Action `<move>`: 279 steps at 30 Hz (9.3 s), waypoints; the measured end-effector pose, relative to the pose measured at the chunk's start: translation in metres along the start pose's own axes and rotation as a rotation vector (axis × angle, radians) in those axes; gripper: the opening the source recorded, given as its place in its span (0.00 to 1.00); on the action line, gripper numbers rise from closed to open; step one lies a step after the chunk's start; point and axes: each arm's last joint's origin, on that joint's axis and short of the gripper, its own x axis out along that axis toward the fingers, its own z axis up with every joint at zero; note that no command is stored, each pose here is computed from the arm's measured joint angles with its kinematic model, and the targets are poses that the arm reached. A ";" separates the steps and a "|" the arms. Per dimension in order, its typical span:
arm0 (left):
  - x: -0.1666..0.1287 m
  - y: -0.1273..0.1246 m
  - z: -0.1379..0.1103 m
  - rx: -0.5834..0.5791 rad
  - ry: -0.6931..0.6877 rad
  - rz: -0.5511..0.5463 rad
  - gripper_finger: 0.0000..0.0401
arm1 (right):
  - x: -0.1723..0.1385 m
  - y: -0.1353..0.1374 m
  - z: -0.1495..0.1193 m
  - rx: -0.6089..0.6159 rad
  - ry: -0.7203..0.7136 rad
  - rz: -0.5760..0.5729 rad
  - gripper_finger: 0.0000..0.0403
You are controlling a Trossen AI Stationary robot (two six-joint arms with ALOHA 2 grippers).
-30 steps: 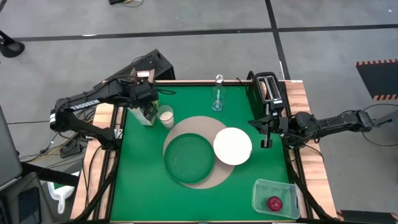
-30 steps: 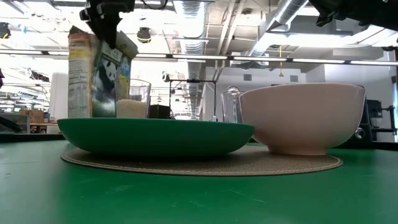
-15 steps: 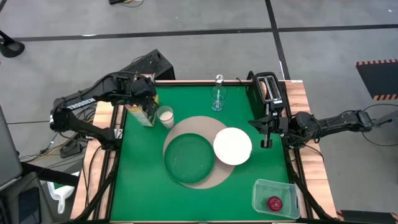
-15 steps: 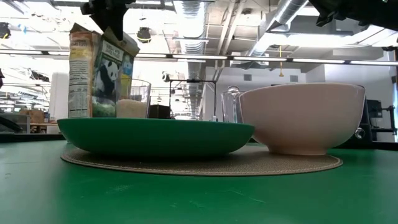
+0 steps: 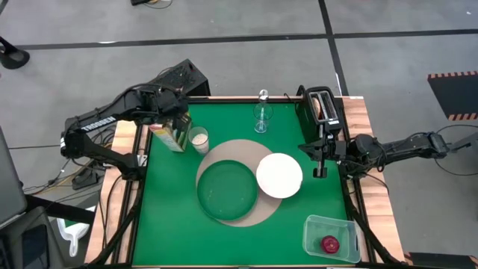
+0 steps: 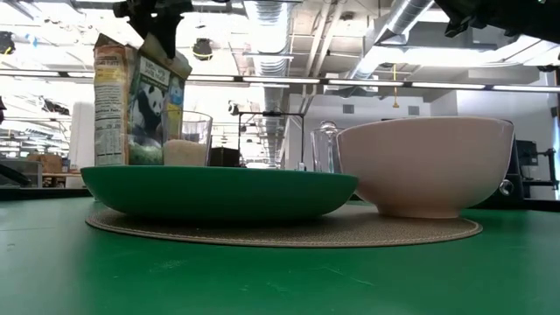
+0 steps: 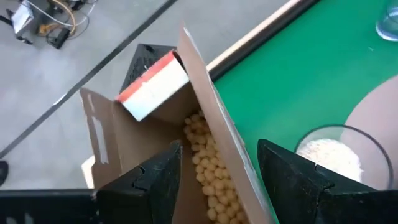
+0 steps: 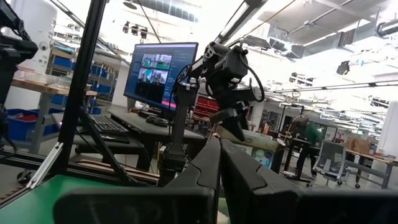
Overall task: Arrange a breakfast setting
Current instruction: Pour the cereal into the white bowl
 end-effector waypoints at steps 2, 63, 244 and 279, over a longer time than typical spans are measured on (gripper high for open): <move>0.000 -0.001 0.002 -0.003 -0.007 -0.019 0.50 | 0.000 0.000 0.000 0.000 0.000 0.000 0.10; 0.059 -0.033 0.013 0.365 0.197 0.325 0.00 | 0.000 0.000 0.000 0.000 0.000 0.000 0.10; -0.138 -0.123 -0.019 0.406 -0.671 -0.568 0.44 | -0.056 -0.023 0.043 0.273 0.125 -0.010 0.62; -0.085 -0.132 -0.072 0.282 -0.723 -0.724 0.44 | -0.121 -0.042 0.097 0.484 0.495 0.119 0.62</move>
